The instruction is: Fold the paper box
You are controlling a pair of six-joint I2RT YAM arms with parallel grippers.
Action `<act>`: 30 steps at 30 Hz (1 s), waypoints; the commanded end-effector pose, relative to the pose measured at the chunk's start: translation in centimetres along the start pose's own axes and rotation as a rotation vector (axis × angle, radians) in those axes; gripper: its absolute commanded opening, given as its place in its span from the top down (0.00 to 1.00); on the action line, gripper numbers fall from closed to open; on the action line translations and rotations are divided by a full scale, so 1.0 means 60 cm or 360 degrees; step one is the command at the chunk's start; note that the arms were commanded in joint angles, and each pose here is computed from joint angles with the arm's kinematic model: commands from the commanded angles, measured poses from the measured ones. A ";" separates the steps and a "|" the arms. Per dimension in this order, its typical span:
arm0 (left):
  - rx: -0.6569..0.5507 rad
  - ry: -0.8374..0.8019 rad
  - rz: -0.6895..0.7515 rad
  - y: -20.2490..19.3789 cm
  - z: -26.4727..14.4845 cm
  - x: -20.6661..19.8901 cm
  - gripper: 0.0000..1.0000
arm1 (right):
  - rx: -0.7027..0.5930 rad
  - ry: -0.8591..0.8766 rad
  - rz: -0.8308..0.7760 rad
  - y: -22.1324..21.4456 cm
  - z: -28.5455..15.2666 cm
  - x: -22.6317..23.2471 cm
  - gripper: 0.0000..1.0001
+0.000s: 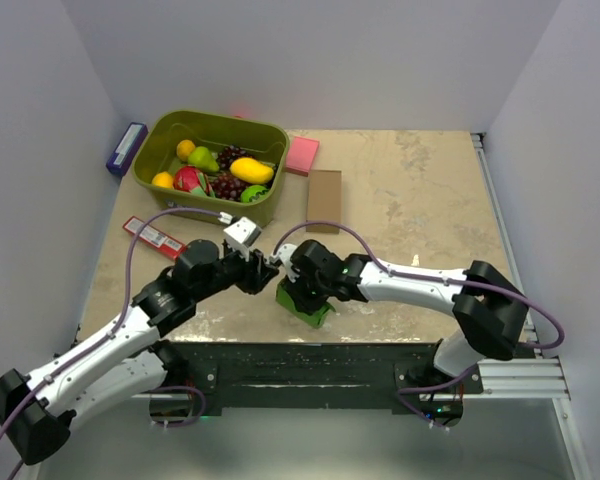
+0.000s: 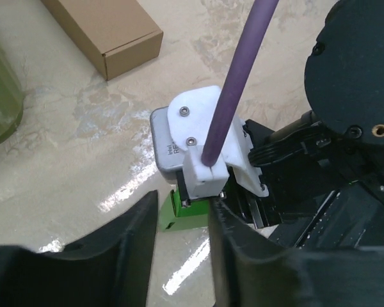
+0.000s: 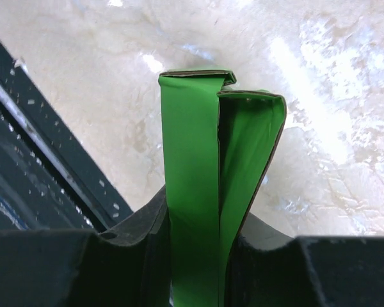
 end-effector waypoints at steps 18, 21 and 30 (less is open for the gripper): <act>-0.0207 -0.0111 -0.0406 -0.102 0.030 0.006 0.19 | -0.0094 0.0105 -0.0225 -0.004 0.014 0.005 1.00; -0.0240 -0.0118 -0.0434 -0.105 0.038 0.007 0.20 | -0.0092 0.0100 -0.0222 -0.006 0.015 0.004 1.00; -0.0273 -0.0057 -0.0459 -0.121 0.049 0.018 0.30 | -0.0071 0.0086 -0.0215 -0.009 0.017 0.003 1.00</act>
Point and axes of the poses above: each gripper's point midway between its finger pads, its own z axis out along the fingers, its own x axis along the line the jaws close on, y = z × x, the point moved 9 cm from there along -z, back along the fingers
